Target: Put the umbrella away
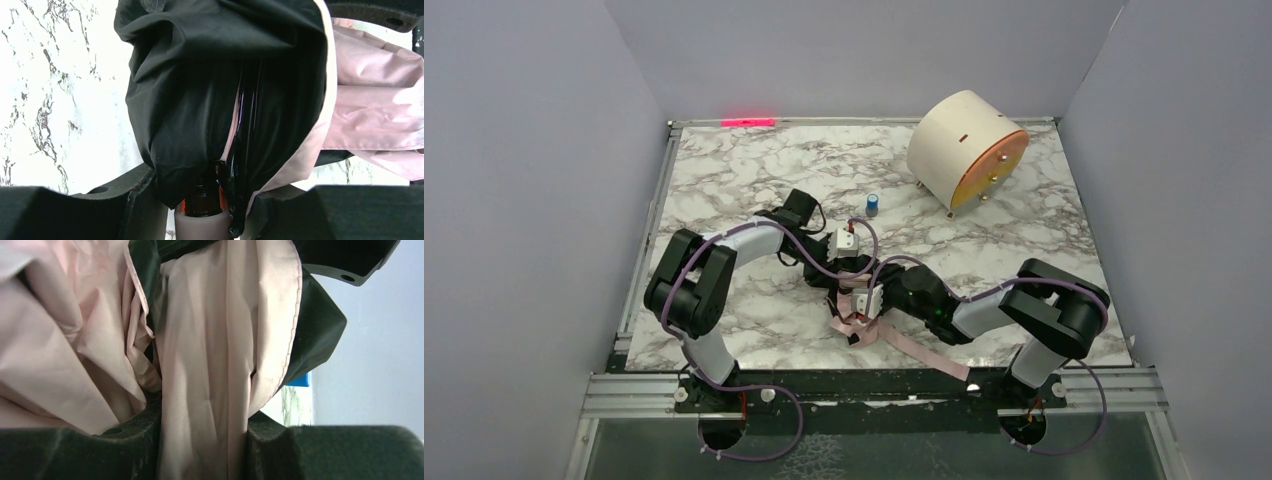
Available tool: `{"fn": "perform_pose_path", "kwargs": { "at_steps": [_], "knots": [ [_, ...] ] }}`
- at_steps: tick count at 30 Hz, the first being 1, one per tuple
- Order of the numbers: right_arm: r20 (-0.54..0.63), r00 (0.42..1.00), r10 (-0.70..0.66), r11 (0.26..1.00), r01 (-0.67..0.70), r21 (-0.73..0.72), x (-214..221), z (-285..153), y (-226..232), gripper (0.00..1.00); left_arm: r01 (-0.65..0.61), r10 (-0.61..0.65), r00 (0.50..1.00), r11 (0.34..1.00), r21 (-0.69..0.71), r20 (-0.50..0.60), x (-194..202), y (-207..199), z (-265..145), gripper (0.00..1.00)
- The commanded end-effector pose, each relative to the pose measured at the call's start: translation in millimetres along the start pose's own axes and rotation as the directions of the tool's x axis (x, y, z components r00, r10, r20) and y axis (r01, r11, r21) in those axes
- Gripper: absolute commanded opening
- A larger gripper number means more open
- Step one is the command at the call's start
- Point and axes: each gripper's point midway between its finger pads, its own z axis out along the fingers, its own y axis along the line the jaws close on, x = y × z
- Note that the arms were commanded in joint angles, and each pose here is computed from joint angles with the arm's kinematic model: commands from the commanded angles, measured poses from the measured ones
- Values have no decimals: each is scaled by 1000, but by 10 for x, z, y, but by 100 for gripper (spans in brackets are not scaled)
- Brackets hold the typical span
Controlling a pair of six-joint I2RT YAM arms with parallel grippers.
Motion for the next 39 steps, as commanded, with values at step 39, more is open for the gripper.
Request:
{"fn": "perform_pose_path", "kwargs": {
  "at_steps": [39],
  "knots": [
    [41, 26, 999, 14, -965, 261, -400, -937, -685, 49, -138, 128, 990, 957, -255, -56, 54, 162, 64, 0]
  ]
}}
